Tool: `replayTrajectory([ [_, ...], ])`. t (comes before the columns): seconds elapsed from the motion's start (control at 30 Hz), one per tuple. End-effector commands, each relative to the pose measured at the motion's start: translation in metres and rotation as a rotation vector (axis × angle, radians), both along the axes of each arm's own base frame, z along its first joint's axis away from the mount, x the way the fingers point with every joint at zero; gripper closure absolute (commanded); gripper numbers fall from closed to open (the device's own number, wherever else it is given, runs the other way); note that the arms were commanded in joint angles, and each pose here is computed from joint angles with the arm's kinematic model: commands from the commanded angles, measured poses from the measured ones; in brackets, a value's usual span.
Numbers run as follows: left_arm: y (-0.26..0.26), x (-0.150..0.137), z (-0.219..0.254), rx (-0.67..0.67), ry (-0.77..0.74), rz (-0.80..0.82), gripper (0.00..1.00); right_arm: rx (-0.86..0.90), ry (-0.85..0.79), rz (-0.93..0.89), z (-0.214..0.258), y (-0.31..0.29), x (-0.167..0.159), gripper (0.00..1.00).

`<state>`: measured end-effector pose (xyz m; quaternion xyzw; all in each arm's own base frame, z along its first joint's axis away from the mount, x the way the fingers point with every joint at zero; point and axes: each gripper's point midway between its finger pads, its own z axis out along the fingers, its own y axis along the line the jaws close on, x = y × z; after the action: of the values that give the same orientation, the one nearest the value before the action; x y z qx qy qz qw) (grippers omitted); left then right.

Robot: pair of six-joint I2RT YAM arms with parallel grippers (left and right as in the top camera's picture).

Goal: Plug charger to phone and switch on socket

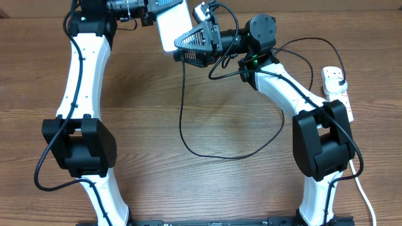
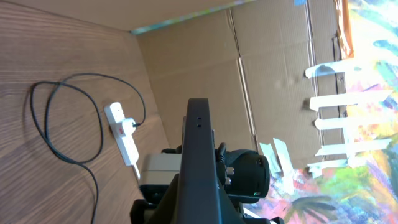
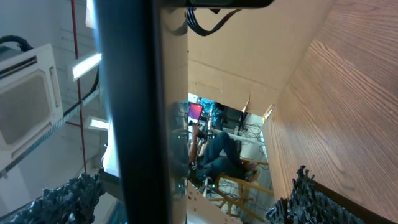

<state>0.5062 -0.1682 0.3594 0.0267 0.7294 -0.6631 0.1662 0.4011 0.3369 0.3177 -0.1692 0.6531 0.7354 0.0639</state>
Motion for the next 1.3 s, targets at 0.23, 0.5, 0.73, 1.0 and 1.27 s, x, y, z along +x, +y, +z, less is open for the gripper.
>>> replayTrajectory([
  [0.23, 0.059, -0.002, 0.026, -0.01, -0.076, 0.059, 0.96, 0.011, -0.076, -0.016, 0.004, -0.008, 0.006, 0.0],
  [0.5, 0.073, -0.004, 0.025, -0.018, -0.052, 0.066, 0.96, -0.093, 0.004, -0.097, -0.043, -0.03, 0.036, 0.0],
  [0.73, 0.068, -0.004, 0.024, -0.014, -0.059, 0.063, 0.96, -0.247, 0.13, -0.212, -0.103, -0.058, 0.053, 0.0],
  [1.0, 0.046, -0.005, 0.012, 0.021, -0.078, 0.05, 0.96, -0.746, 0.309, -0.515, -0.213, -0.127, 0.063, 0.0],
  [1.27, 0.017, -0.002, -0.052, 0.268, -0.039, 0.14, 0.96, -0.864, 0.218, -0.486, -0.231, -0.149, 0.053, 0.0],
])
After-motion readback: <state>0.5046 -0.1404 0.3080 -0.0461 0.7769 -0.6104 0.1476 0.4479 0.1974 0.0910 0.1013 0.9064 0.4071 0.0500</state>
